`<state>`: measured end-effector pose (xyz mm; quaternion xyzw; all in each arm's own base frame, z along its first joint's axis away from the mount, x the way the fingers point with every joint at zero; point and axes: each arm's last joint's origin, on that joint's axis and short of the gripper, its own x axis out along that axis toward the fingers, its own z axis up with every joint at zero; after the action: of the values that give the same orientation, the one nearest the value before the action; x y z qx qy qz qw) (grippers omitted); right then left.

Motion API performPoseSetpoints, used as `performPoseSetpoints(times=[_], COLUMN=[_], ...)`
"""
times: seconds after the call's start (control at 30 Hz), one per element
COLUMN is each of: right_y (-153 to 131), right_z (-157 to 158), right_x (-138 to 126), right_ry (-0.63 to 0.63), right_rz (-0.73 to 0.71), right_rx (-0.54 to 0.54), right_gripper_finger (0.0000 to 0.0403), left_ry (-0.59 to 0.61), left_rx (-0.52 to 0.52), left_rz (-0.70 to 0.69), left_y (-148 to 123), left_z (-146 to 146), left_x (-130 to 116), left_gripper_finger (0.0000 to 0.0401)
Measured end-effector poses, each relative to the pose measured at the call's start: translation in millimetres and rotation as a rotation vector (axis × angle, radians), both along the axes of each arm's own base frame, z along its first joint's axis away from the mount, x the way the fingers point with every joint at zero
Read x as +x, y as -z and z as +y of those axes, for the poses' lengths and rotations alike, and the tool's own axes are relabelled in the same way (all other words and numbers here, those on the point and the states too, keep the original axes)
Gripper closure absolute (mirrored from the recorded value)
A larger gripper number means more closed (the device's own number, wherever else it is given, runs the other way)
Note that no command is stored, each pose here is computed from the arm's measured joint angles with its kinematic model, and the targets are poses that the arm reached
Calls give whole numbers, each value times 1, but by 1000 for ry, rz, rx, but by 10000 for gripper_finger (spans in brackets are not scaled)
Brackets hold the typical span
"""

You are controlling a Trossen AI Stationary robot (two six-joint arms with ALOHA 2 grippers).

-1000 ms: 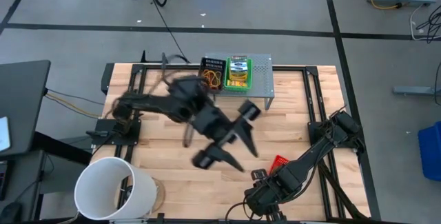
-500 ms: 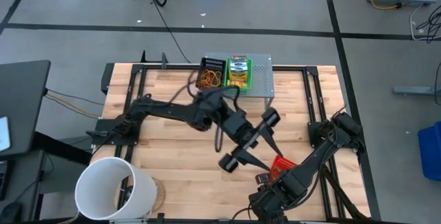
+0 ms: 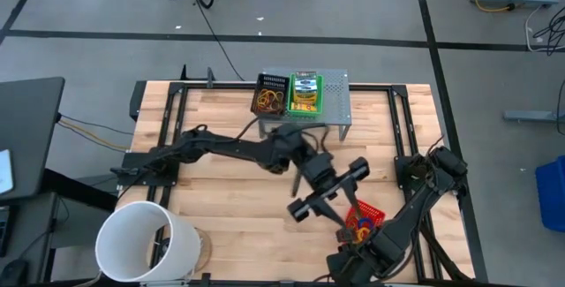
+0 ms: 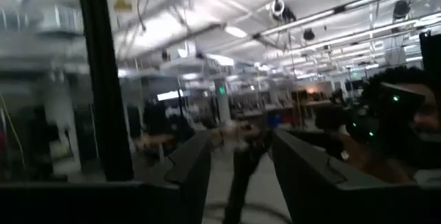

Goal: Pick & Place Office Desk Supplies
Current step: Put the red bin on the shelf

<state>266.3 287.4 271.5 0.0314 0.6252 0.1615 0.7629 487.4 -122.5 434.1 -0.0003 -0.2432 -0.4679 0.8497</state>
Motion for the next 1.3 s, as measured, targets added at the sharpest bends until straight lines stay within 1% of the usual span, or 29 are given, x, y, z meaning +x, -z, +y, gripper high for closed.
performPoseSetpoints(times=[0.07,0.1,0.2,0.23,0.3,0.4,0.47,0.53,0.6,0.67,0.7,0.73,0.8,0.83,0.9,0.97,1.1,1.2,1.3], right_y=[0,0,0,0,0,0,0,0,0,0,0,0,0,0,0,0,1,1,2], right_z=[0,0,0,0,0,0,0,0,0,0,0,0,0,1,0,0,-1,-2,-5], right_x=[0,0,0,0,0,0,0,0,0,0,0,0,0,0,0,-1,-1,-2,0], right_ry=[-1,1,4,2,2,2,2,4,11,13,13,12,11,11,12,17,19,11,1], right_rz=[-1,-4,-14,-15,-15,-15,-15,-15,-13,-12,-12,-13,-13,-14,-13,-12,-14,-18,-31], right_rx=[0,-3,-13,-14,-14,-15,-14,-14,-12,-12,-12,-11,-11,-11,-13,-17,-34,-57,-84], right_gripper_finger=[213,213,213,213,213,213,213,213,213,213,213,213,213,213,213,213,213,213,213], left_ry=[3,-1,-26,-40,-72,-86,-43,36,133,186,176,144,42,-16,-104,-152,-138,-121,-145], left_rx=[18,23,27,10,-57,-205,-268,-302,-312,-329,-342,-359,-368,-392,-412,-385,-288,-221,-182], left_rz=[57,65,23,-9,-133,-348,-444,-471,-485,-522,-507,-458,-397,-375,-323,-298,-228,-157,-105], left_y=[5,6,3,0,-10,-29,-35,-38,-40,-27,-15,-6,24,39,62,75,81,88,100], left_z=[8,11,15,14,11,16,24,38,57,76,85,92,104,108,113,118,129,135,137], left_x=[5,6,5,3,-4,-23,-34,-42,-50,-55,-51,-46,-33,-28,-24,-27,-52,-78,-109], left_gripper_finger=[244,244,244,244,244,244,244,246,251,258,261,265,270,271,272,272,272,272,272])
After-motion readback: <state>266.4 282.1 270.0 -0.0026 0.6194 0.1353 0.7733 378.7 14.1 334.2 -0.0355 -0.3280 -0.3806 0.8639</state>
